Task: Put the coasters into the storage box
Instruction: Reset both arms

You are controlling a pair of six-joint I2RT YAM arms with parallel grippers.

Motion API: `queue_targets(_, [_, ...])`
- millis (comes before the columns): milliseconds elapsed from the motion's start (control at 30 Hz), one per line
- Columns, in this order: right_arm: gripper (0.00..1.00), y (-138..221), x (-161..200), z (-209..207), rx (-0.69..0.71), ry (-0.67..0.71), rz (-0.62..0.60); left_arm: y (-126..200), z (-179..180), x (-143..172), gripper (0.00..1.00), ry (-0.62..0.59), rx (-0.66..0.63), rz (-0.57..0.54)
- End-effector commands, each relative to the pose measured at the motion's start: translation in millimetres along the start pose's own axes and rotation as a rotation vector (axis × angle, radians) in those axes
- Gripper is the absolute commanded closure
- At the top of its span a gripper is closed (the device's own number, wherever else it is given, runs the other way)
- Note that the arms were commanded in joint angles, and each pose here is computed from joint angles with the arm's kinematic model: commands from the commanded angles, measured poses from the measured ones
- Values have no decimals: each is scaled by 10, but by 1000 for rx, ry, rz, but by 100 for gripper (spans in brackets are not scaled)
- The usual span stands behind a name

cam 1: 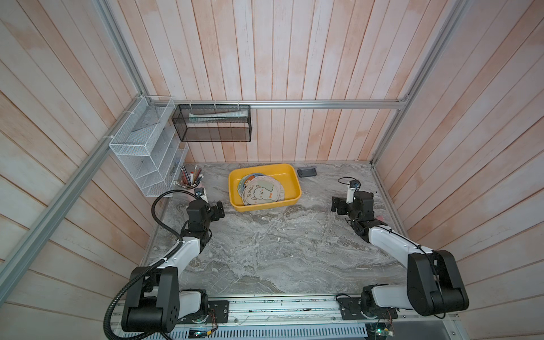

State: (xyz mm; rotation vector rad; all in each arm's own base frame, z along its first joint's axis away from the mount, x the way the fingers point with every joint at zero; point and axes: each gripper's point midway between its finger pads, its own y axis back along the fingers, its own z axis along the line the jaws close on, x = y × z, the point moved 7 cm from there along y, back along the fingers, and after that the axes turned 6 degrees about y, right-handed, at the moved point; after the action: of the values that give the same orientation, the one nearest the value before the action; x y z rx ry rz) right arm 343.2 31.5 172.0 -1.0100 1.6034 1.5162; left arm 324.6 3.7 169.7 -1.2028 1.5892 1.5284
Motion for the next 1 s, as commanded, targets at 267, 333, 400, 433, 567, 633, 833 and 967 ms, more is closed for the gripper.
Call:
queue_targets(267, [2, 164, 255, -255, 87, 69, -321, 44, 164, -73, 0, 4, 17, -283])
queue_targets(333, [2, 183, 314, -270, 75, 61, -349, 37, 174, 4, 0, 11, 24, -298])
queue_targets(400, [2, 168, 370, -278, 81, 54, -353, 3, 190, 68, 0, 14, 18, -296])
queue_targets(433, [2, 161, 398, -281, 81, 55, -355, -9, 196, 96, 0, 14, 17, -298])
queue_targets(567, [2, 169, 437, -325, 83, 35, -371, -80, 206, 183, 0, 15, 18, -293])
queue_targets(633, [2, 184, 488, -331, 60, 28, -375, -97, 189, 210, 0, 3, 29, -289])
queue_targets(833, [2, 204, 530, -380, 96, 1, -389, -61, 197, 248, 0, 8, 30, -311])
queue_targets(967, [2, 203, 531, -379, 95, 1, -389, -34, 203, 276, 0, 9, 30, -328])
